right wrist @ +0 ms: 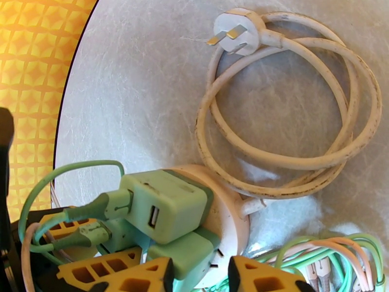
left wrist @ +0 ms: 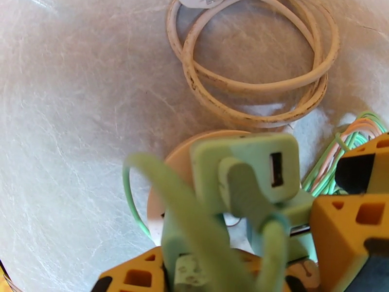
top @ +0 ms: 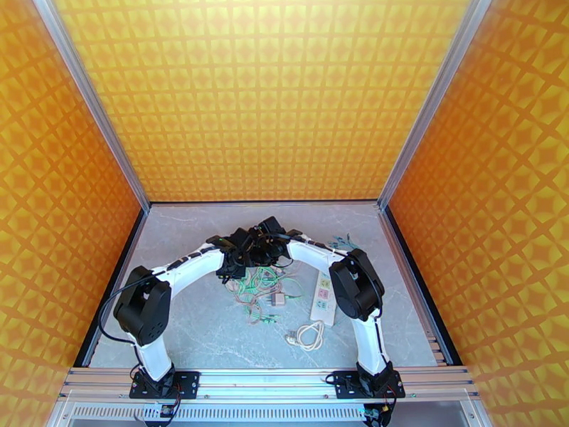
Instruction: Pull the plug off the socket
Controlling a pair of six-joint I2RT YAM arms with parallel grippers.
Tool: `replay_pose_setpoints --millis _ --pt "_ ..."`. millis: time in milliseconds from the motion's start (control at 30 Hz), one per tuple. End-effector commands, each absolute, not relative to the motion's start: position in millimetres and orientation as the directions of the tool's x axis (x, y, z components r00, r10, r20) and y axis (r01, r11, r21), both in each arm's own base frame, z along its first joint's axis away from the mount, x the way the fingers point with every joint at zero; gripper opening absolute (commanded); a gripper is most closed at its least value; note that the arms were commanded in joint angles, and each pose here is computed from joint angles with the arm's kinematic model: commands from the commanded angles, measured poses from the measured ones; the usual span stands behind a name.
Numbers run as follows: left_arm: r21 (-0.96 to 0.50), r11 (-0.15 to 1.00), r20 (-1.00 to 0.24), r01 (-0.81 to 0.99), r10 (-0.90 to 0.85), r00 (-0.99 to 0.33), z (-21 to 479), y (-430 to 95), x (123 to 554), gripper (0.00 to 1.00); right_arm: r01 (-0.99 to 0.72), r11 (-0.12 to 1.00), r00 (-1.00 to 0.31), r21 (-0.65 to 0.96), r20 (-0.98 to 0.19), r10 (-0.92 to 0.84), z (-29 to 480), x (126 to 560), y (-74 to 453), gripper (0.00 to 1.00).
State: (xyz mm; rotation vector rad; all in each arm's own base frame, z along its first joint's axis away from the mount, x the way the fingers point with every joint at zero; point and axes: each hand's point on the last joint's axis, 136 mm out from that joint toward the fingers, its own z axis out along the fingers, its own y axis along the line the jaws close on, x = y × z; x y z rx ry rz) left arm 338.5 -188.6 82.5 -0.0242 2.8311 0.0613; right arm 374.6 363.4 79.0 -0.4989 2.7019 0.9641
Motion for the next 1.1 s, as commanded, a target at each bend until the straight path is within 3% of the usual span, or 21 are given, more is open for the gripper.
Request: replay_pose_setpoints --millis 0,400,700,1067 --pt "-0.036 0.999 -0.383 0.032 0.016 -0.923 112.7 -213.1 350.0 0.0 -0.303 0.874 -0.953 0.381 -0.105 -0.284 -9.6 341.1 317.6 0.35" --pt "-0.369 0.919 -0.366 -0.141 -0.283 -0.886 133.7 -184.3 359.8 0.0 -0.304 0.872 -0.953 0.384 -0.106 -0.285 -9.6 341.3 318.4 0.35" --pt "-0.313 0.943 -0.352 -0.11 -0.223 -0.909 124.4 -189.4 359.0 0.0 -0.3 0.868 -0.954 0.395 -0.103 -0.282 -9.9 340.8 320.6 0.35" --pt "-0.066 0.995 -0.365 0.071 0.042 -0.93 111.1 -226.7 350.8 0.0 -0.308 0.86 -0.951 0.406 -0.092 -0.297 -14.1 334.9 327.2 0.35"
